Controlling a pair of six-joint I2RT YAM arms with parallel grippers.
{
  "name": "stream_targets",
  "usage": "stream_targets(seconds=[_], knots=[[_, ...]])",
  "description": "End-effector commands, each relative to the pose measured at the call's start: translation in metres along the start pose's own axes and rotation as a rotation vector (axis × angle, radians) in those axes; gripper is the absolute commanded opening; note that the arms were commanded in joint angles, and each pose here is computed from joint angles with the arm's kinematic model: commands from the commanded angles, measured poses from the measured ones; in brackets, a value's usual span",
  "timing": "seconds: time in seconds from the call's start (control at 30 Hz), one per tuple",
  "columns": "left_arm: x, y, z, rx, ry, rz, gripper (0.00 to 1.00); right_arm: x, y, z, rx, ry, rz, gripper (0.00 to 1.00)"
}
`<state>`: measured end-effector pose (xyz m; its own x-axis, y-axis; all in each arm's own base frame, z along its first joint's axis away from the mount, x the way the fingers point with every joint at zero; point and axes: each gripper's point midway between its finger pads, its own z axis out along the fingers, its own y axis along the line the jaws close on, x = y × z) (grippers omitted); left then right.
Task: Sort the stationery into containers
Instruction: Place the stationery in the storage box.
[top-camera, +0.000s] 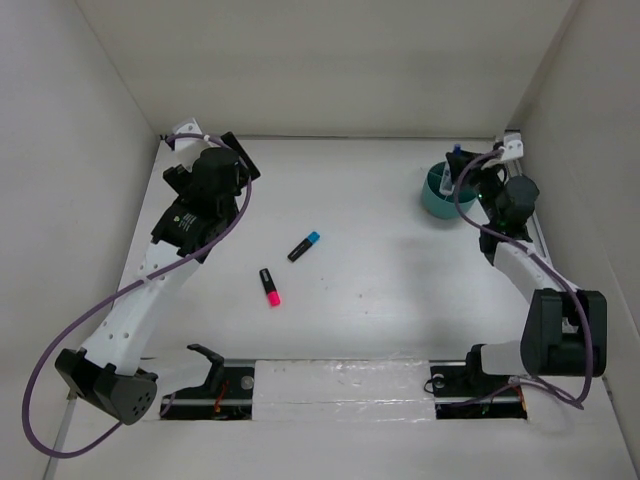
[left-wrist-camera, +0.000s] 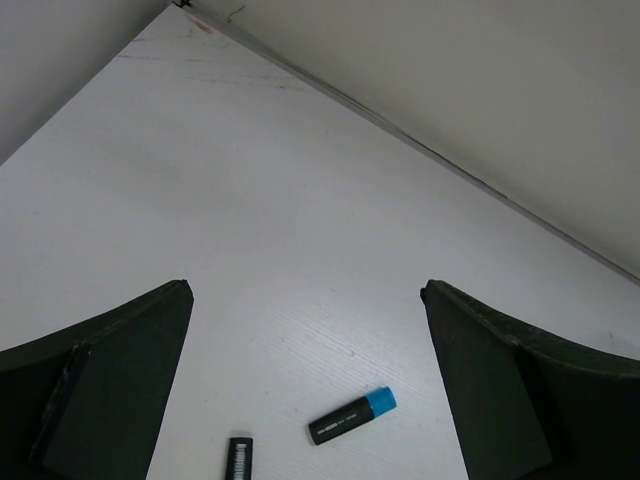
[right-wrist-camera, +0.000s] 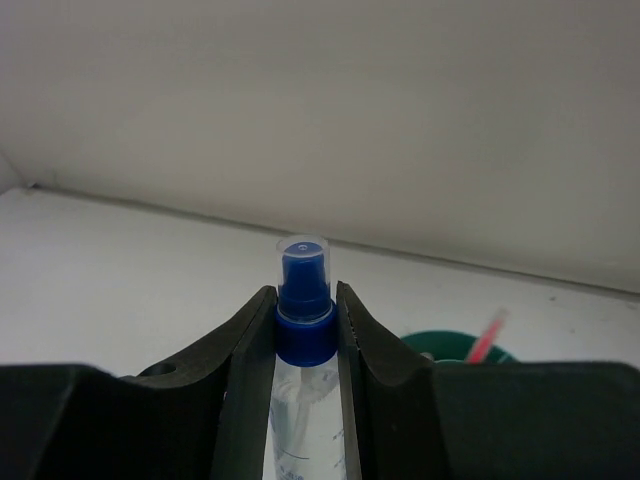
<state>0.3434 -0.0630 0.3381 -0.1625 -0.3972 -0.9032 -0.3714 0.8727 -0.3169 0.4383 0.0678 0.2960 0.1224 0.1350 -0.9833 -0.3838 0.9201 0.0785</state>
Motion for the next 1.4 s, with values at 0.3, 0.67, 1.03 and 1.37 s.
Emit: stream_targets(seconds=[0.3, 0.67, 1.03, 1.37], knots=[[-0.009, -0.015, -0.006, 0.087, -0.009, -0.017, 1.0, -0.04, -0.067, 0.002, 0.068, -0.336, -0.01, 0.0], [-0.003, -0.02, -0.002, 0.1, 0.008, -0.001, 1.0, -0.009, -0.102, 0.004, 0.088, -0.282, -0.008, 0.0], [0.0, -0.022, -0.001, 0.107, 0.013, -0.001, 1.0, 0.022, -0.118, 0.002, 0.074, -0.229, 0.016, 0.0], [-0.003, -0.025, -0.004, 0.131, 0.01, -0.003, 1.0, 0.031, -0.127, -0.001, 0.079, -0.232, 0.027, 0.0]])
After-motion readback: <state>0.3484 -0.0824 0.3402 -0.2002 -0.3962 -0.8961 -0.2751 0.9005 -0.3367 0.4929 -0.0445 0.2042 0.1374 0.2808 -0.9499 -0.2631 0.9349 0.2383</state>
